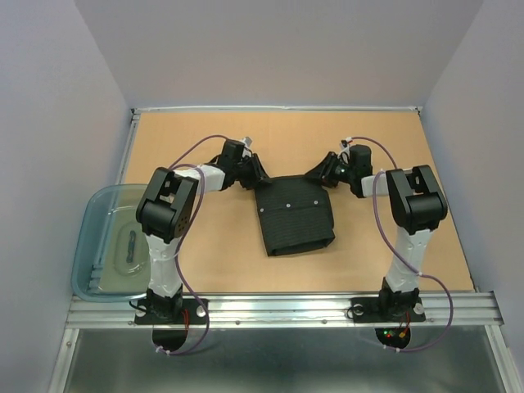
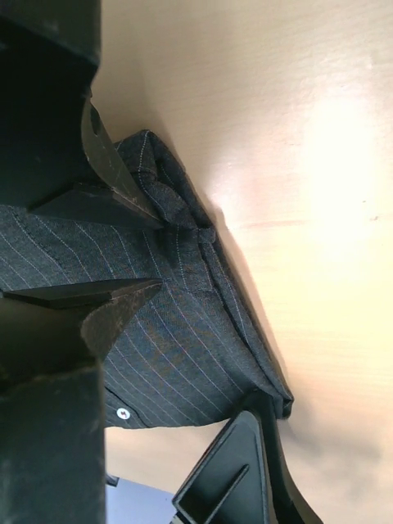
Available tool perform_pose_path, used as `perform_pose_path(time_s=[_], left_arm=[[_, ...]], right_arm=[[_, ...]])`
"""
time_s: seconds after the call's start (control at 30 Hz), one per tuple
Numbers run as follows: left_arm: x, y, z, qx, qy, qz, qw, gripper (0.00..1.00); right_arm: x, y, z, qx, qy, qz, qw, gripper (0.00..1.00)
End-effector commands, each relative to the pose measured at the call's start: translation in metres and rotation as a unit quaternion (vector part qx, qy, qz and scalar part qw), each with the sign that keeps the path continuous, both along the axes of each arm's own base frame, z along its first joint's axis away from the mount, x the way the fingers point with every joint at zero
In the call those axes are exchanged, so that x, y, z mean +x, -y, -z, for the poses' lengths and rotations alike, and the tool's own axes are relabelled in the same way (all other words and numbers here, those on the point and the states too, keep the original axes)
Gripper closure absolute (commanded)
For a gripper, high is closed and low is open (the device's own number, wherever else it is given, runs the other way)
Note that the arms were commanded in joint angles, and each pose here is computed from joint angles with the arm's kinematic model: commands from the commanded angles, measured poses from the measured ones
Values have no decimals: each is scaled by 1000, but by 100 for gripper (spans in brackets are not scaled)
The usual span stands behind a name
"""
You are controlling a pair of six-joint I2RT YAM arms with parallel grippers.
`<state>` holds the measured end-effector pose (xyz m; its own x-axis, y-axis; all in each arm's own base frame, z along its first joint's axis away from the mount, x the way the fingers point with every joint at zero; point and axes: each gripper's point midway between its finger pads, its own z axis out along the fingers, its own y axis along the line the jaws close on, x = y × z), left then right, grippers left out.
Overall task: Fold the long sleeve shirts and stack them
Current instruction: Fold the shirt
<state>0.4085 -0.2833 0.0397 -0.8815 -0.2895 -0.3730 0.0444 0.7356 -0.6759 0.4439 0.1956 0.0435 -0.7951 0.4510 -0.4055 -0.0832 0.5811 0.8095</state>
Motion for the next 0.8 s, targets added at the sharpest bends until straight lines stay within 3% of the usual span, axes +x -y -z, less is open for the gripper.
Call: perform_pose_path(time_s=[0.0, 0.13, 0.3, 0.37, 0.53, 0.77], left_arm=[[6, -3, -28, -21, 33, 6, 999, 57], [-9, 2, -96, -54, 92, 31, 994, 53], [-63, 13, -121, -36, 106, 80, 990, 51], [-96, 32, -127, -36, 111, 121, 986, 51], [-176, 60, -93, -25, 69, 215, 974, 52], [-245, 60, -24, -2, -33, 286, 958, 56]], right_arm=[[15, 2, -46, 16, 55, -11, 998, 61], [-4, 4, -96, 15, 77, -15, 997, 60], [-51, 4, -132, 34, 95, -29, 994, 59], [-77, 1, -122, 37, 76, -37, 996, 59], [-137, -7, -121, 50, 70, -61, 994, 59], [-208, 5, -40, 47, -26, -56, 997, 59]])
